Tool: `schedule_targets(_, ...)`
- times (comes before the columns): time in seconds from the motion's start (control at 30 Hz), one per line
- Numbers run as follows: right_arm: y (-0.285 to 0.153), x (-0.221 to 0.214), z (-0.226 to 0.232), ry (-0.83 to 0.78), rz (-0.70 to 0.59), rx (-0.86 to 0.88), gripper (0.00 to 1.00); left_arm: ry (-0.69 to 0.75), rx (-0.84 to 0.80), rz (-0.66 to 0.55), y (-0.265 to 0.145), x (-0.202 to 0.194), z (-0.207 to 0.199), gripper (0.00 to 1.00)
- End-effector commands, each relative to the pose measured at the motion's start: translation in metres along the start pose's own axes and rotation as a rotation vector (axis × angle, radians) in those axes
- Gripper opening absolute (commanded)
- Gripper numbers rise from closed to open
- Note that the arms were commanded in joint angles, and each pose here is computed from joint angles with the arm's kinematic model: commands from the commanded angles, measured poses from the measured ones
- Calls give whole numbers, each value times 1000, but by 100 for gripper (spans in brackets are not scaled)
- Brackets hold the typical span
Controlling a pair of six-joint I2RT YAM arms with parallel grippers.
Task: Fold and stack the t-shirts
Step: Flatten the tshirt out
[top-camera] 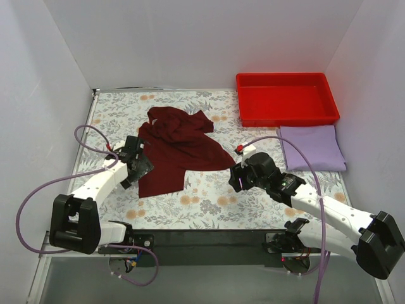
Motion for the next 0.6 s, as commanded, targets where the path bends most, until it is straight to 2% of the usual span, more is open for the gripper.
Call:
schedule_targets(0.0,-2,-2,-2,11,-37,-18,66,-94,10,17,-9,-9,11,82)
schedule_targets(0.27,-4,-15,-5,19,-66,-35,66,-99,70,110,3,-30,26,80)
schedule_targets(0.5,0,-21,-5,12,-67,-10,66,-75,99,120,20,-39,31,72)
schedule_targets(0.57,1,-23,-5,7,-65,-5,66,-69,118,115,24,-40,32,66)
Point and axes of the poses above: each gripper's point midway between its finger pads, its own y axis out along the fingers, its own z axis along the line the jaws close on, x = y × z, the point moved 10 cm from there along -y, back along the fingers, and after that the axes turned 7 degrees about -y, right-handed, at the moved point
